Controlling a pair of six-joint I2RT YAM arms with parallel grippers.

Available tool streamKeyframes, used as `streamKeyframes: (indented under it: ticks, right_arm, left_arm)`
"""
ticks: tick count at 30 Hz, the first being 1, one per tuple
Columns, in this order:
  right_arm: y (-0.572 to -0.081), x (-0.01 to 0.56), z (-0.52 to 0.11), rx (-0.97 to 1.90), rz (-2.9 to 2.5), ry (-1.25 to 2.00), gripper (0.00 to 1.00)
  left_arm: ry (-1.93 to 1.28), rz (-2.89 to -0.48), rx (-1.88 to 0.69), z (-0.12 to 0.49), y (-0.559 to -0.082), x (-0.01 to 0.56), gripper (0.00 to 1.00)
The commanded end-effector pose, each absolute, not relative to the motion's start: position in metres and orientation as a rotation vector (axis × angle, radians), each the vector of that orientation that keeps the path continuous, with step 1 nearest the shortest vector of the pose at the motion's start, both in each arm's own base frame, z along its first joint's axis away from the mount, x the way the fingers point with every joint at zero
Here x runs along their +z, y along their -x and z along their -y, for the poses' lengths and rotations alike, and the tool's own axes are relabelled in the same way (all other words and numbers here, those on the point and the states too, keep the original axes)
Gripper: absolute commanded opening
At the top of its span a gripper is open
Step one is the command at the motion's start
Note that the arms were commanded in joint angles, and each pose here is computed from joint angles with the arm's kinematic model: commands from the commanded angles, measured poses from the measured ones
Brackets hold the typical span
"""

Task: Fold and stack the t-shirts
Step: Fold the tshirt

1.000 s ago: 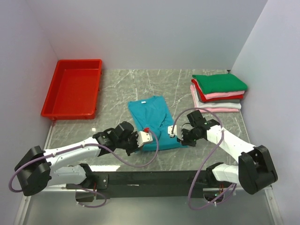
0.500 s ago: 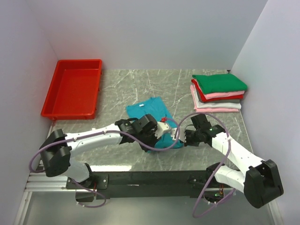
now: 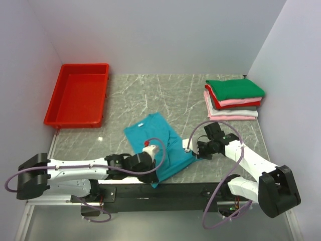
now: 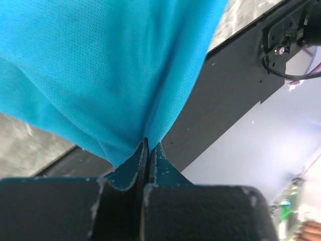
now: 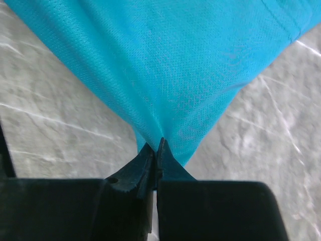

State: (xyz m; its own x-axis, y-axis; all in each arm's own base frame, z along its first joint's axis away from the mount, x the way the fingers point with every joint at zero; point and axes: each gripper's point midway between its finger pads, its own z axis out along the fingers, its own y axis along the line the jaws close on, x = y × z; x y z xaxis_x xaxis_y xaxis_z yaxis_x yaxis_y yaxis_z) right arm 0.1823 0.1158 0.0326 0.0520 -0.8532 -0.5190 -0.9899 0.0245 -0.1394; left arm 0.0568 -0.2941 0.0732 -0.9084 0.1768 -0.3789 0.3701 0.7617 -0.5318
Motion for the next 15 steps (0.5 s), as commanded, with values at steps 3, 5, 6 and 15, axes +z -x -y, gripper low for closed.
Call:
streamKeyframes:
  ticks: [3,5,6,15]
  right_arm:
    - [-0.190,0.029,-0.106,0.324,-1.861,1.901,0.00]
    - [-0.187,0.035,-0.108,0.332,-1.823,1.910,0.00]
    - [-0.182,0.037,-0.108,0.343,-1.807,1.917,0.00]
    - [-0.228,0.038,-0.112,0.213,-1.870,1.802,0.00]
  left_arm:
    - [-0.183,-2.752,-0.874,0.291,-0.047,0.053,0.00]
    - [-0.194,-2.841,-0.713,0.279,-0.042,0.041,0.00]
    - [-0.156,-2.836,-0.708,0.292,-0.038,0.056,0.00]
    - [-0.124,-2.750,-0.499,0.289,-0.093,0.054,0.00]
